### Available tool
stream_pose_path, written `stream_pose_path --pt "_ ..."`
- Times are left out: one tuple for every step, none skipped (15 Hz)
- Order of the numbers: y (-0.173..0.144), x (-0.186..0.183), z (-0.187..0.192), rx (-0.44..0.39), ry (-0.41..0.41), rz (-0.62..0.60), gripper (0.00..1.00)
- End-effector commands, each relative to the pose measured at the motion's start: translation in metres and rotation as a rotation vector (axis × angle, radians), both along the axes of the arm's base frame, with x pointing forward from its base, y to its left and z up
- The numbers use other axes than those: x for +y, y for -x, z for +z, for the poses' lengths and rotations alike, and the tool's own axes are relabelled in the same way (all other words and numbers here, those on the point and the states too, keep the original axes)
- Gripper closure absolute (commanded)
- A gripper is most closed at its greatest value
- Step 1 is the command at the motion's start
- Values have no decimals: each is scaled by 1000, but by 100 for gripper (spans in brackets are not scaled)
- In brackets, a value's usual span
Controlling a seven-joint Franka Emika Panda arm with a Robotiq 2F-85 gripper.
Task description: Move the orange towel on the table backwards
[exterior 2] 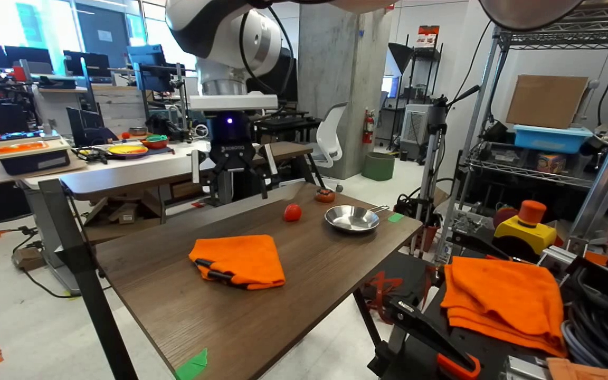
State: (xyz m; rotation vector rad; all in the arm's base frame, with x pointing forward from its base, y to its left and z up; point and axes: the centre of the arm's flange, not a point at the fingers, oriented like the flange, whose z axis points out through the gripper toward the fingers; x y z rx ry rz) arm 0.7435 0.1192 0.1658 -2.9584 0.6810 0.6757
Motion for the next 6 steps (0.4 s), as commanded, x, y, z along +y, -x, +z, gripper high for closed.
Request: stream_pose_path --pt "4 -4 1 32 -10 10 0" --pt "5 -7 1 47 -18 14 0" --pt "6 -9 1 53 -22 16 0" --pt "6 -9 1 54 -24 17 0" --pt "6 -9 1 54 -25 17 0" --pt "6 -8 1 54 -26 18 0"
